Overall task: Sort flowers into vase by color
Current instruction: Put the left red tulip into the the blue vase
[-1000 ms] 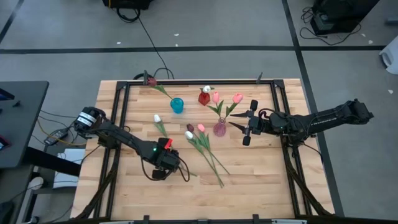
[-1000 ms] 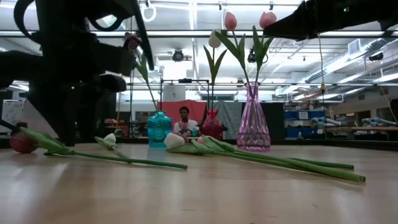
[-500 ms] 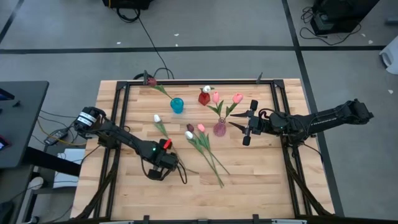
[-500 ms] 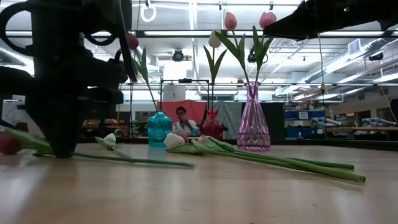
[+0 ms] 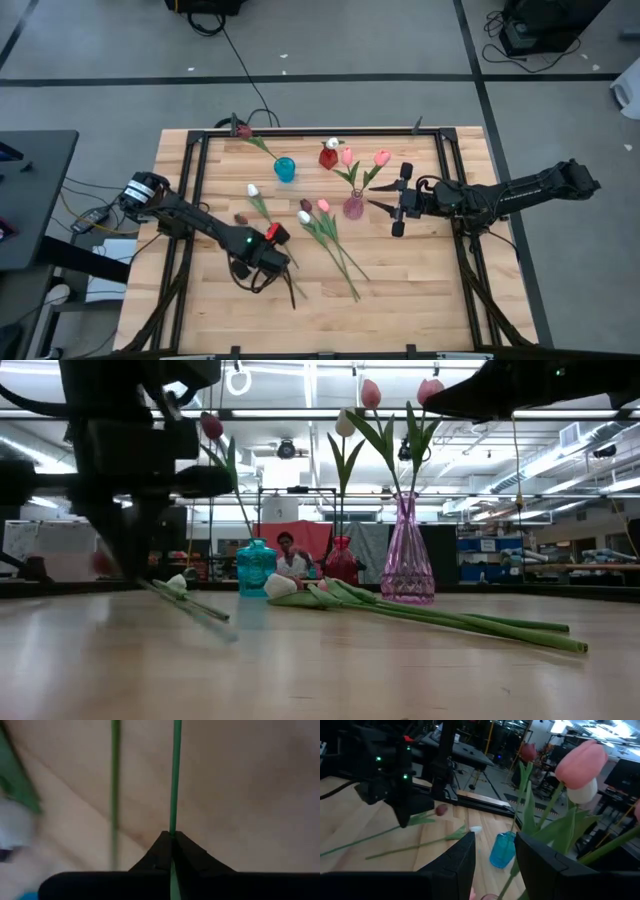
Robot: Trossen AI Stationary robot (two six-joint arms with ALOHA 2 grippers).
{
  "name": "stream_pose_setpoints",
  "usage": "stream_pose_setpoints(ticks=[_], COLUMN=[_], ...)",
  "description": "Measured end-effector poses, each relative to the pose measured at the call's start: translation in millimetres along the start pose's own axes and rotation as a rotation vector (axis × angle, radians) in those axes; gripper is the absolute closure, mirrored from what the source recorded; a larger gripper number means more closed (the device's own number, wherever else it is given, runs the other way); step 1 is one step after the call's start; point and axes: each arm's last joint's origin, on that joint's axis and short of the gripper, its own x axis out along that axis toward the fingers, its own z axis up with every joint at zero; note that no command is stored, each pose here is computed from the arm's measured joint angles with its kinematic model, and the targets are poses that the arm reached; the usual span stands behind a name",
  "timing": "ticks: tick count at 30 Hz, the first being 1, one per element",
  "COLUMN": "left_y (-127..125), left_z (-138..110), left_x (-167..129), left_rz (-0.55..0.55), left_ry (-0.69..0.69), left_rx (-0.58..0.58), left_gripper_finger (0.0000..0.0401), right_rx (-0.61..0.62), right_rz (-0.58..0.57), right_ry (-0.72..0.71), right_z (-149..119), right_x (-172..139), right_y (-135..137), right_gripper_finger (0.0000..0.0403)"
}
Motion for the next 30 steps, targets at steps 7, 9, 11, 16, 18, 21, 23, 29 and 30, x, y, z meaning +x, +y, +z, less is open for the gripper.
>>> stream_pose_setpoints(ticks=[7, 9, 11, 16, 18, 21, 23, 29, 30], left_y=[7, 9, 12, 17, 20, 22, 22, 23, 24], left_z=[-3, -5, -5, -8, -8, -9, -9, -7, -6], left_x=[-1, 0, 0, 1, 2, 2, 3, 2, 1], left_rz=[0.200, 0.224, 0.242, 0.249, 0.251, 0.256, 0.252, 0.276, 0.293], left_ry=[0.143, 0.174, 0.196, 0.213, 0.211, 0.204, 0.189, 0.162, 0.169], left_rx=[0.321, 0.377, 0.416, 0.460, 0.448, 0.406, 0.376, 0.270, 0.237], left_gripper_finger=[0.0388, 0.0388, 0.0387, 0.0387, 0.0385, 0.0370, 0.0348, 0.0261, 0.0248], right_rx=[0.003, 0.005, 0.005, 0.008, 0.010, 0.018, 0.021, 0.029, 0.029], right_rz=[-0.002, -0.004, -0.005, -0.007, -0.009, -0.010, -0.010, -0.010, -0.010], right_ry=[-0.008, -0.014, -0.015, -0.023, -0.029, -0.032, -0.033, -0.032, -0.032], right_z=[1, 1, 1, 2, 3, 3, 3, 3, 3], right_x=[0, 0, 0, 0, 0, 0, 0, 0, 0], right_y=[0, 0, 0, -1, -1, -1, -1, -1, -1], right_gripper_finger=[0.0253, 0.0253, 0.0253, 0.0253, 0.0253, 0.0253, 0.0253, 0.0253, 0.0253])
